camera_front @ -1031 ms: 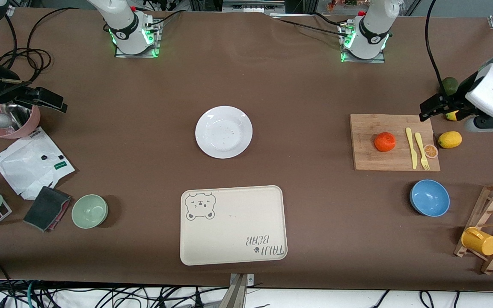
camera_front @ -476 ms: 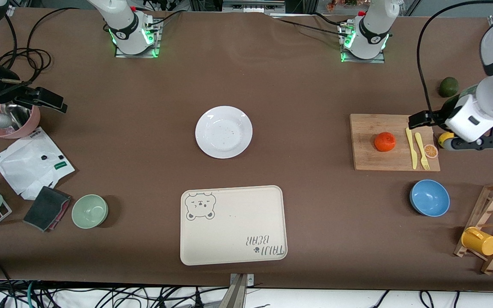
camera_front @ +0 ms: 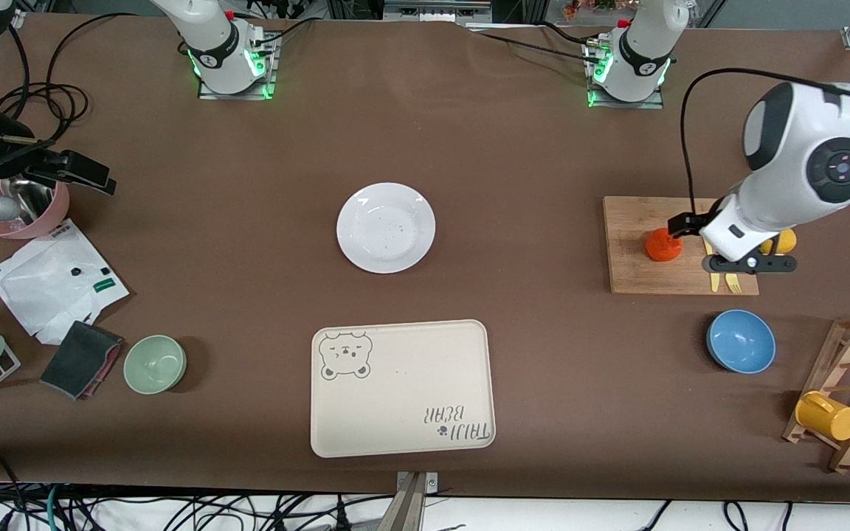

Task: Place orange and plate with both arms
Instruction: 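Lower the left gripper onto the orange and close it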

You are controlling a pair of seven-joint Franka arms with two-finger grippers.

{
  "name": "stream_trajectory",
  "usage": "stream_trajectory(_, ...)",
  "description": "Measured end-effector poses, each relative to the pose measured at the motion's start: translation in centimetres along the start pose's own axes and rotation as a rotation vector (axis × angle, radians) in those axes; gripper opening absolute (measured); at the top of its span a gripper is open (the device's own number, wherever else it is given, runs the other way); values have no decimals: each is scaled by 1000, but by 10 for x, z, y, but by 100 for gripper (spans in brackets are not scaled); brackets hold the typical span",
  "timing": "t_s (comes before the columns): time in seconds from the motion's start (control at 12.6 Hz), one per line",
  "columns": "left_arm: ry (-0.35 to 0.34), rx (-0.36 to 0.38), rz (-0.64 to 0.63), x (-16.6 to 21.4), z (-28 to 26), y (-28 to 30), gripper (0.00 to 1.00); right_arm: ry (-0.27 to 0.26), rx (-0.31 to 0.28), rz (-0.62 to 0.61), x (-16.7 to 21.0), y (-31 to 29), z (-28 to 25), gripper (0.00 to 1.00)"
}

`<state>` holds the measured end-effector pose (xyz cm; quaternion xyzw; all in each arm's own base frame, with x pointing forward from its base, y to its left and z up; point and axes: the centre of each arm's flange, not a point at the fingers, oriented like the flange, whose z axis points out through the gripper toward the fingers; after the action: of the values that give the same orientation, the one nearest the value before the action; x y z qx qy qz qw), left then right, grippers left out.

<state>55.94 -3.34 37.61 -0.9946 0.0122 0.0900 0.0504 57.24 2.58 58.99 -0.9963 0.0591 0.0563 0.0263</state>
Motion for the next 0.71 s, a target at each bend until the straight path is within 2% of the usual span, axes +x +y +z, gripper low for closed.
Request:
stream_trajectory(0.48,47,-17,16,-31,94,6,100,0,0,0,0,0,0,100)
stream_trajectory(0.71,88,20,31,-37,120,-13,100,0,0,0,0,0,0,100)
